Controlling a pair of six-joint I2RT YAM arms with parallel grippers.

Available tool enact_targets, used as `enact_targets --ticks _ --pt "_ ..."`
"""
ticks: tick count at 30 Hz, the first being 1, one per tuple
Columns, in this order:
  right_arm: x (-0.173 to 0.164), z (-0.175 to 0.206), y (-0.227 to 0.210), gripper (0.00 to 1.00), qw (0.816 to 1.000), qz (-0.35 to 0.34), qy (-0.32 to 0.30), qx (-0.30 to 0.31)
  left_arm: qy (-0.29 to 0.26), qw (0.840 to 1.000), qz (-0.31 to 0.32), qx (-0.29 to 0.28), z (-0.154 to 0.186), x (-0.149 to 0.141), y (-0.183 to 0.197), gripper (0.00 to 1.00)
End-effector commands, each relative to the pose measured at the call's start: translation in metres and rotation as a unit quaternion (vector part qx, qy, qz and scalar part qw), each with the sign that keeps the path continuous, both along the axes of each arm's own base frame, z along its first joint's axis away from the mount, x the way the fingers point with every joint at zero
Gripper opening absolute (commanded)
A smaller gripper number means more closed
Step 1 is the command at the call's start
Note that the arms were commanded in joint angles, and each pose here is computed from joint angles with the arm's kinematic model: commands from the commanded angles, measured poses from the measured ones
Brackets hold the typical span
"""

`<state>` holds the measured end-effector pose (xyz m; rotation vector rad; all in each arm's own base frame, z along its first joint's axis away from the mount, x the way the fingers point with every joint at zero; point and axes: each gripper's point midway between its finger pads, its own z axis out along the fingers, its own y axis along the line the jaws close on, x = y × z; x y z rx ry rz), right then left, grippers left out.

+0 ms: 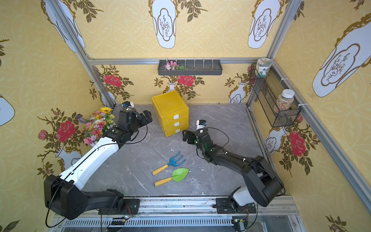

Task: Place the transparent tape into the drawer according to color
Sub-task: Close the drawer in the storage box, then reset both arms

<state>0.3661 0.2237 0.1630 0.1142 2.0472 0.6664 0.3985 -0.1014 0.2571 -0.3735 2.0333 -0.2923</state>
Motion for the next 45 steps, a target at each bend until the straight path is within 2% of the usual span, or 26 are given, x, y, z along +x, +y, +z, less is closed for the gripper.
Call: enact_targets --ticks 1,4,8,12,16,19,23,26,31,36,38,41,45 --pt "-0.003 -0.002 -0.02 0.97 0.997 -0.023 0.005 -0.069 -0.054 0.997 0.022 0.055 0.006 0.003 0.024 1.0" --pt "-0.001 -0.004 -0.034 0.97 0.994 -0.054 0.018 -0.098 -0.075 0.996 0.025 0.047 -0.004 0.003 0.04 1.0" --pt "0.006 -0.009 -0.041 0.97 0.99 -0.066 0.019 -0.127 -0.104 0.987 0.041 0.115 -0.022 0.012 0.065 1.0" --pt "0.017 -0.022 -0.052 0.97 0.981 -0.077 0.065 -0.163 -0.043 0.982 0.06 0.173 -0.074 0.026 0.089 1.0" --pt "0.023 -0.023 -0.059 0.97 0.979 -0.075 0.073 -0.174 -0.008 0.973 0.069 0.22 -0.112 0.022 0.108 1.0" --pt "0.025 -0.018 -0.073 0.97 0.98 -0.096 0.065 -0.165 0.01 0.975 0.09 0.204 -0.127 0.009 0.127 1.0" --pt "0.027 -0.012 -0.088 0.97 0.983 -0.114 0.043 -0.138 0.003 0.982 0.073 0.177 -0.15 -0.013 0.131 1.0" --pt "0.028 -0.006 -0.091 0.97 0.988 -0.106 0.007 -0.116 -0.067 0.985 0.025 0.16 -0.146 -0.026 0.112 1.0" --pt "0.028 -0.001 -0.099 0.97 0.989 -0.097 -0.023 -0.111 -0.077 0.984 0.036 0.154 -0.147 -0.032 0.117 1.0" --pt "0.025 0.008 -0.116 0.97 0.988 -0.117 -0.045 -0.091 -0.133 0.98 0.047 0.143 -0.135 -0.053 0.12 1.0" --pt "0.022 0.011 -0.123 0.97 0.987 -0.12 -0.065 -0.089 -0.137 0.98 0.054 0.137 -0.135 -0.057 0.123 1.0" --pt "0.016 0.016 -0.134 0.97 0.982 -0.134 -0.099 -0.093 -0.184 0.969 0.097 0.133 -0.129 -0.08 0.133 1.0" --pt "0.011 0.021 -0.158 0.97 0.969 -0.168 -0.131 -0.129 -0.179 0.966 0.108 0.151 -0.129 -0.075 0.134 1.0"
